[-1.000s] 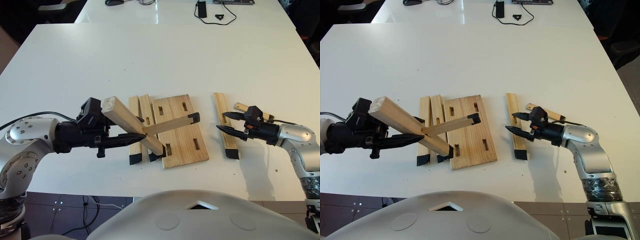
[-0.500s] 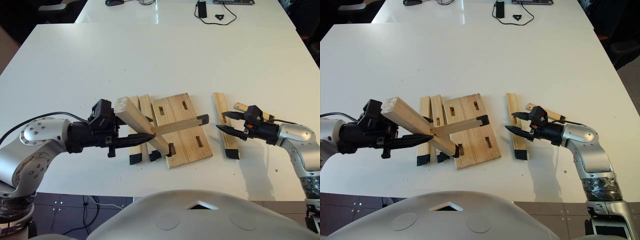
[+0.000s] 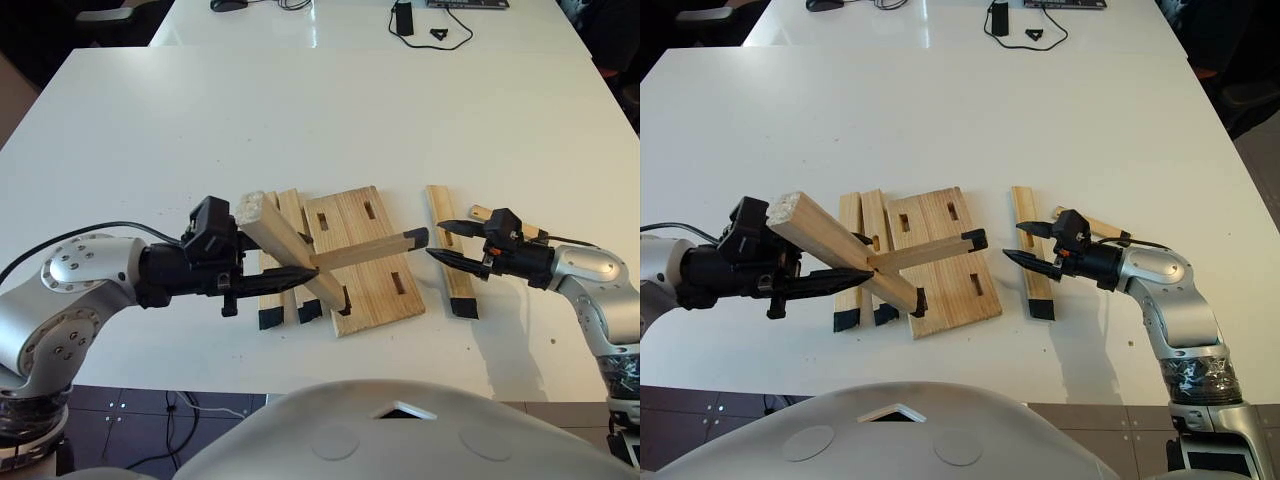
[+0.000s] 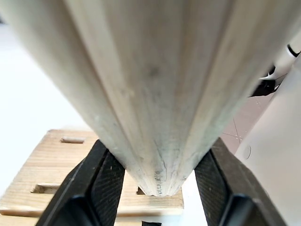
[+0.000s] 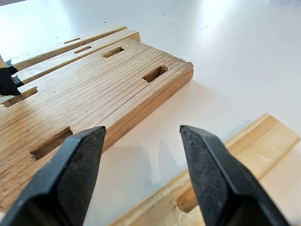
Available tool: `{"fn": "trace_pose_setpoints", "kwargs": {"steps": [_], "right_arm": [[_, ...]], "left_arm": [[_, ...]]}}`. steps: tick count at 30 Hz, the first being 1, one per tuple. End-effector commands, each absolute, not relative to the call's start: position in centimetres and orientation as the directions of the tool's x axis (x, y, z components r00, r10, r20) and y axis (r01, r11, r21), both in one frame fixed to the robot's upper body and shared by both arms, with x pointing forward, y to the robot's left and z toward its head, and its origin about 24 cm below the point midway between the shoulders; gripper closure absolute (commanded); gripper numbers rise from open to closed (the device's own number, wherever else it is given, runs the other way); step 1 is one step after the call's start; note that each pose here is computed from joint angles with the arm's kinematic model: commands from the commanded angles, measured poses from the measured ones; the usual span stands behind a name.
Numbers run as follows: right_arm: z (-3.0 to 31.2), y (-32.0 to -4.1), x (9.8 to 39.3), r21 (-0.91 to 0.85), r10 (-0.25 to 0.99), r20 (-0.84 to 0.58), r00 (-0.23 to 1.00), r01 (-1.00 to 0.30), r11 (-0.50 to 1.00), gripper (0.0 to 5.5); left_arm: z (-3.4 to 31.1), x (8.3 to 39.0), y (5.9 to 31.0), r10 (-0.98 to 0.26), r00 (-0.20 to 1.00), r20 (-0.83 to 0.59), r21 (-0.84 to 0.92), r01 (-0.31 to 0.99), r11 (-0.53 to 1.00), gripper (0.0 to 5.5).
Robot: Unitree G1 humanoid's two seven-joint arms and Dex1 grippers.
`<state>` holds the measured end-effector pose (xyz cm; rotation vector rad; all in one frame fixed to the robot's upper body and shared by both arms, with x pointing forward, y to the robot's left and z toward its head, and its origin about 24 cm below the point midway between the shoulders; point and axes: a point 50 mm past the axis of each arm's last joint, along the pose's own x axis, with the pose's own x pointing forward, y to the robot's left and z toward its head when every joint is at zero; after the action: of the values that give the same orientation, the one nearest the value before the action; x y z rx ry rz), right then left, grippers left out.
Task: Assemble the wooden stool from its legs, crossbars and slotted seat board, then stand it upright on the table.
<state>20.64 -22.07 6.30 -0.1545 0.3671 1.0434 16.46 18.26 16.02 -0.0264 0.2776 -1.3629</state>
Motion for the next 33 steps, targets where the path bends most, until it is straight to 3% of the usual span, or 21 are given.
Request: {"fn": "trace_pose_setpoints", "kwargs": {"steps": [1,11,23,29,33], "right_arm": [[6.7,-22.1,21.1,0.054,0.815,-0.360,0.454,-0.862,0.504,2.60],[6.6,-22.1,21.3,0.045,0.812,-0.362,0.457,-0.862,0.505,2.60],[6.1,-21.8,21.0,0.044,0.803,-0.352,0.481,-0.849,0.527,2.60],[6.0,-21.6,21.2,0.037,0.800,-0.350,0.487,-0.847,0.531,2.60],[5.8,-21.3,21.3,0.034,0.801,-0.344,0.489,-0.846,0.531,2.60]], "left_arm": [[15.0,16.5,18.5,-0.963,0.197,-0.185,-0.202,0.951,0.234,3.46],[13.2,16.6,18.6,-0.917,0.206,-0.341,-0.066,0.968,0.242,3.46],[15.2,18.2,18.9,-0.894,0.223,-0.389,0.071,0.975,0.213,3.46],[13.6,18.3,19.1,-0.838,0.205,-0.506,0.094,0.979,0.183,3.46],[12.2,18.5,19.1,-0.846,0.161,-0.508,0.009,0.983,0.182,3.46]]}}
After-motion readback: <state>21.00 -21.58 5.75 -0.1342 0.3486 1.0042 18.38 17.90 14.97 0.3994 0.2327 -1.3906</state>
